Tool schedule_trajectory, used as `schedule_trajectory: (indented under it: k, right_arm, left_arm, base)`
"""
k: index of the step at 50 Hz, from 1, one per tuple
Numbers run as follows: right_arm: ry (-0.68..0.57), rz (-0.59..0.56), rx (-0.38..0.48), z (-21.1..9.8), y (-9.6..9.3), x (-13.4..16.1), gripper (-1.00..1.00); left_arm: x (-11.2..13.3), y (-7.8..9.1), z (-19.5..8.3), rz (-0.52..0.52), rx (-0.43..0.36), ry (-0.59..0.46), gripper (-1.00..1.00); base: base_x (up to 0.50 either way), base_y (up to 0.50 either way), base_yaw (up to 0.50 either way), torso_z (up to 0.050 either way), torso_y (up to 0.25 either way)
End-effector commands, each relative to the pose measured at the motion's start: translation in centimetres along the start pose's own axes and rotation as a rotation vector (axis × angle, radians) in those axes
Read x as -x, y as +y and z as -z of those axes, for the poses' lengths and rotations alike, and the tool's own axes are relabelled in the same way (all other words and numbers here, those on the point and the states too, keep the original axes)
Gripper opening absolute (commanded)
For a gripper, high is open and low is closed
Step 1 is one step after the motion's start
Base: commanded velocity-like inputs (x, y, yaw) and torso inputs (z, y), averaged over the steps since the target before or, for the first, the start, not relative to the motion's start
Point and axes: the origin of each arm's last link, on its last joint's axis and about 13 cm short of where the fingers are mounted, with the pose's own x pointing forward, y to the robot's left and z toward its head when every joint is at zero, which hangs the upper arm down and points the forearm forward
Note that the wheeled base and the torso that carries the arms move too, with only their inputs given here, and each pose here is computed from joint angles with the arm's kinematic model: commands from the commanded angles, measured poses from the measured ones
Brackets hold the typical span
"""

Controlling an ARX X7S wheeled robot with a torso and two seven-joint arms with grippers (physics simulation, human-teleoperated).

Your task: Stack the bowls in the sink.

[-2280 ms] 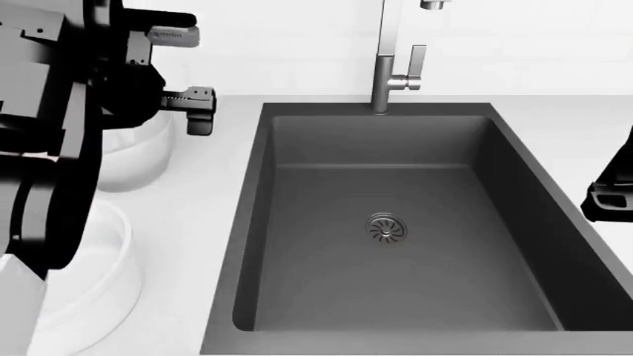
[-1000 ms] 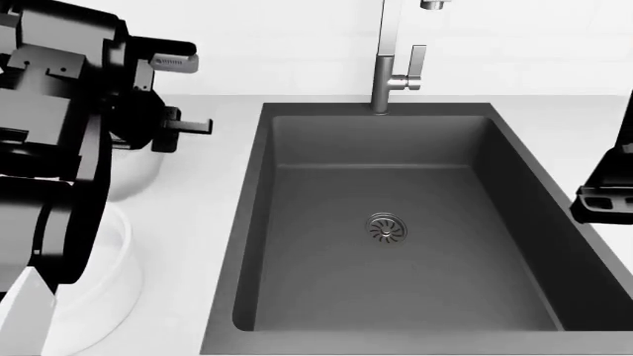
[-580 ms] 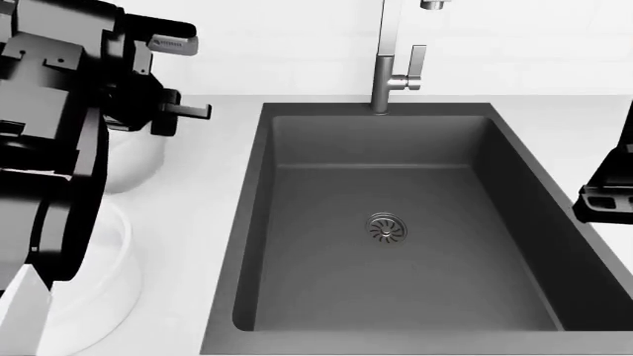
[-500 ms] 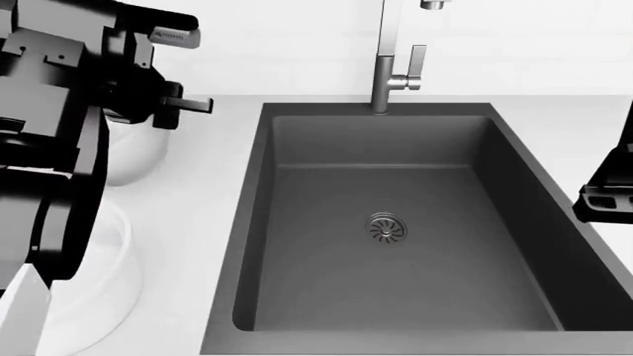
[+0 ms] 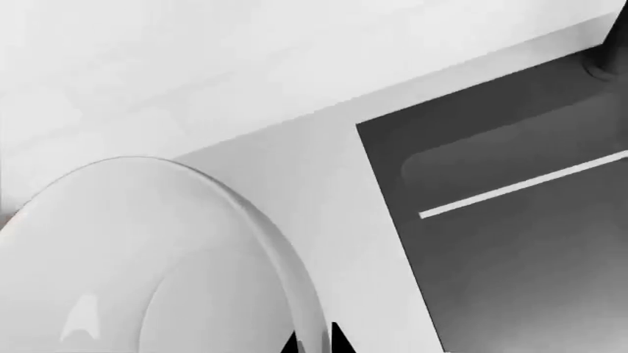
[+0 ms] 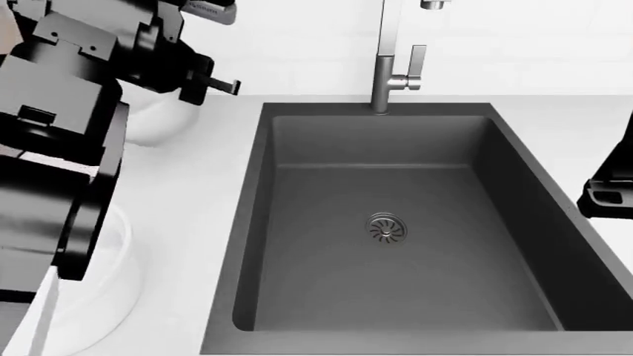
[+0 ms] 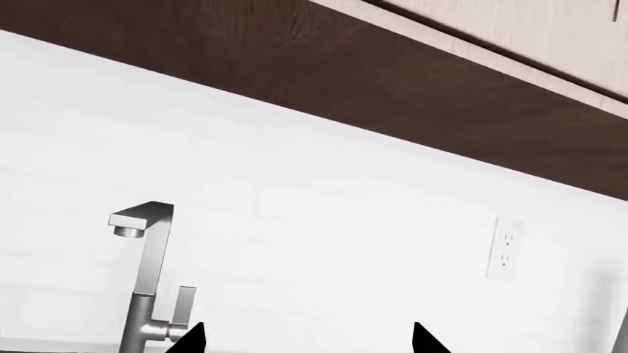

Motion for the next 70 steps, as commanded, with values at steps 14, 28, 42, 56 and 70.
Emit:
schedule_trajectory:
  k: [14,28,42,56,70]
  right_arm:
    - [-0.027,-0.014,-0.001,-0.9,0.1,-0.2,1.0]
    - [-0.036,-0.007,0.003,-1.2,0.0,0.1,1.0]
    - [-0.04,-0.002,0.005,-1.3,-0.2,0.2,1.0]
    - [-0.042,0.004,0.0,-1.2,-0.3,0.4,1.0]
    - [-0.038,0.006,-0.001,-1.0,-0.3,0.4,1.0]
  left_arm:
    - [3.8,-4.9,-4.0,0.294,-0.367,-0.079,-1.0]
    - [6.0,-6.4,-2.6,0.455,-0.548,-0.079,-1.0]
    - [7.6,-8.4,-1.7,0.578,-0.703,-0.112,-1.0]
    - [8.6,-11.0,-0.7,0.684,-0.829,-0.142,-1.0]
    - [7.9,-13.1,0.0,0.771,-0.895,-0.143,-1.0]
  base:
    - [0.0,0.0,0.0,0.0,0.0]
    - [0.0,0.0,0.0,0.0,0.001]
    - [0.0,0.0,0.0,0.0,0.0]
    - [0.0,0.0,0.0,0.0,0.0]
    - [0.0,0.0,0.0,0.0,0.001]
